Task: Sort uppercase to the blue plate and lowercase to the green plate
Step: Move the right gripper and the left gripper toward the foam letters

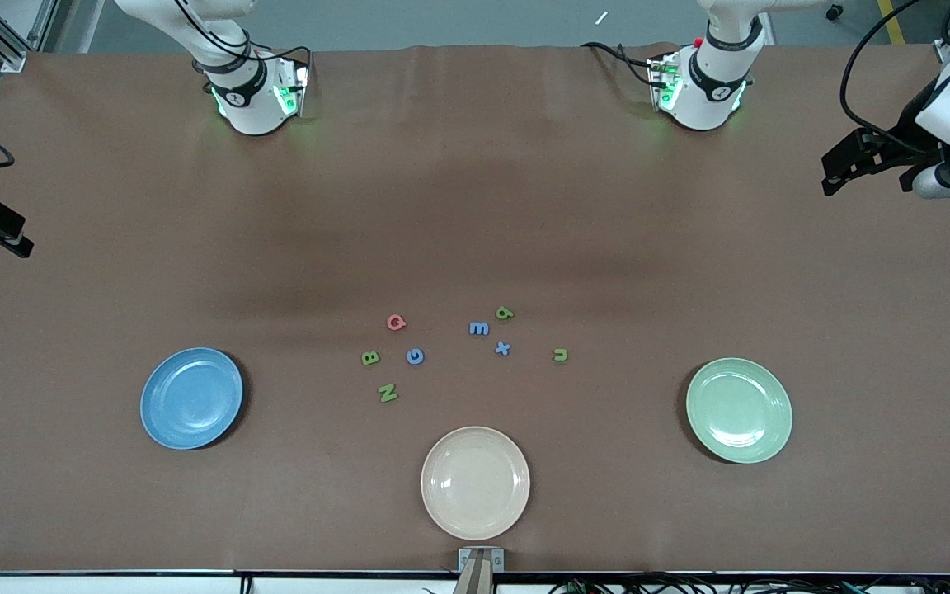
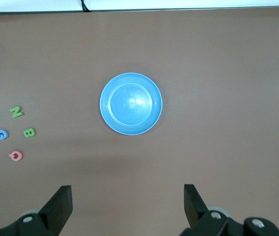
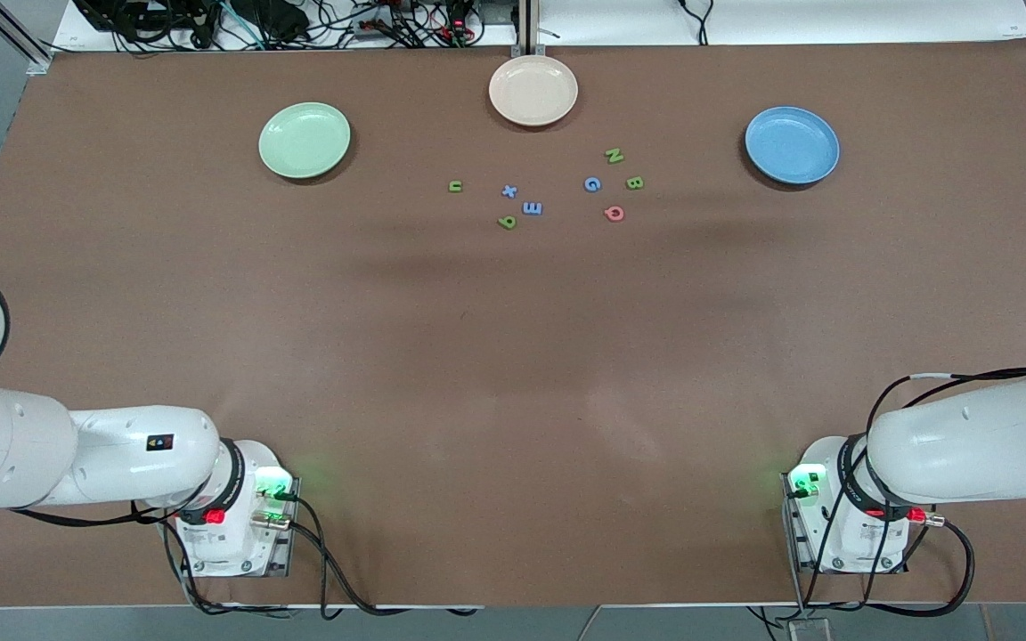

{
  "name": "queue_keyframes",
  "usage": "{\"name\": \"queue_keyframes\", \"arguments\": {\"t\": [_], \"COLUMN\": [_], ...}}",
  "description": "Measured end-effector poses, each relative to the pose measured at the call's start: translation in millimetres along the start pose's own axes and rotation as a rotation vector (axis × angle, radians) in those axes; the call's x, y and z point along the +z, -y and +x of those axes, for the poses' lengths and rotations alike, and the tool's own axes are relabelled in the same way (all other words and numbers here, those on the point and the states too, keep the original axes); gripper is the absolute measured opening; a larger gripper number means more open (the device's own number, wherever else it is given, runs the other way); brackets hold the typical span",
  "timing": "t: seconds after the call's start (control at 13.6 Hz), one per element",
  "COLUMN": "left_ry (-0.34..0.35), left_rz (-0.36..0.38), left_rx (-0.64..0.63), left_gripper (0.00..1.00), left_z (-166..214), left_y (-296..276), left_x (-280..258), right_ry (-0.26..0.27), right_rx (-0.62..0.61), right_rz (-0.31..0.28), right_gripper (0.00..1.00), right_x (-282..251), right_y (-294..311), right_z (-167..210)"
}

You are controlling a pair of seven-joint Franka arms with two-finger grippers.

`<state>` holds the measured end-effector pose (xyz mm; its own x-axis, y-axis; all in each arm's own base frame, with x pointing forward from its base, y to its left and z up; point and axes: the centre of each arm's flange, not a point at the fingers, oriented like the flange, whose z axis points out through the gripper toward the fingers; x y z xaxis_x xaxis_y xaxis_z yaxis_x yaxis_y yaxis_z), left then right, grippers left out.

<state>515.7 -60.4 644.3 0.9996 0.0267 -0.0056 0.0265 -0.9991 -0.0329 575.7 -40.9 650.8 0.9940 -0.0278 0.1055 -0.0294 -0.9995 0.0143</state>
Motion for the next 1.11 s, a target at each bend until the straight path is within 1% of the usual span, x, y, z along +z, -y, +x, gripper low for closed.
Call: {"name": "queue_keyframes", "arguments": {"t": [0.37,0.52,0.59,0.74,0.88,1.03,1.11], "left_ry": [0.005,0.008,0.016,0.054,0.089,0.094,0.096], "left_rz": [0.001,-0.001,-0.002,-0.004,-0.009,-0.019,-0.024], "left_rx": [0.0,-0.001,-0.002,0.007,0.045,0.095,0.097], "left_gripper": [1.0,1.0,1.0,1.0,1.0,1.0,1.0], "left_z": [0,3,6,18,34,51,59], "left_y": [0,1,1,-3,-24,-58,-73], "left_x": [1,3,7,27,56,87,104], "right_ry": [0.002,0.026,0.048,0.111,0.171,0.186,0.204], "right_rx": [-0.001,-0.009,-0.019,-0.055,-0.11,-0.166,-0.193], "right_rz": [0.0,0.002,0.004,0.006,0.004,0.0,-0.002], "right_gripper": [1.0,1.0,1.0,1.0,1.0,1.0,1.0], "right_x": [1,14,27,67,117,169,194], "right_y": [0,5,10,32,68,106,125], "right_z": [0,5,9,22,36,50,54]}}
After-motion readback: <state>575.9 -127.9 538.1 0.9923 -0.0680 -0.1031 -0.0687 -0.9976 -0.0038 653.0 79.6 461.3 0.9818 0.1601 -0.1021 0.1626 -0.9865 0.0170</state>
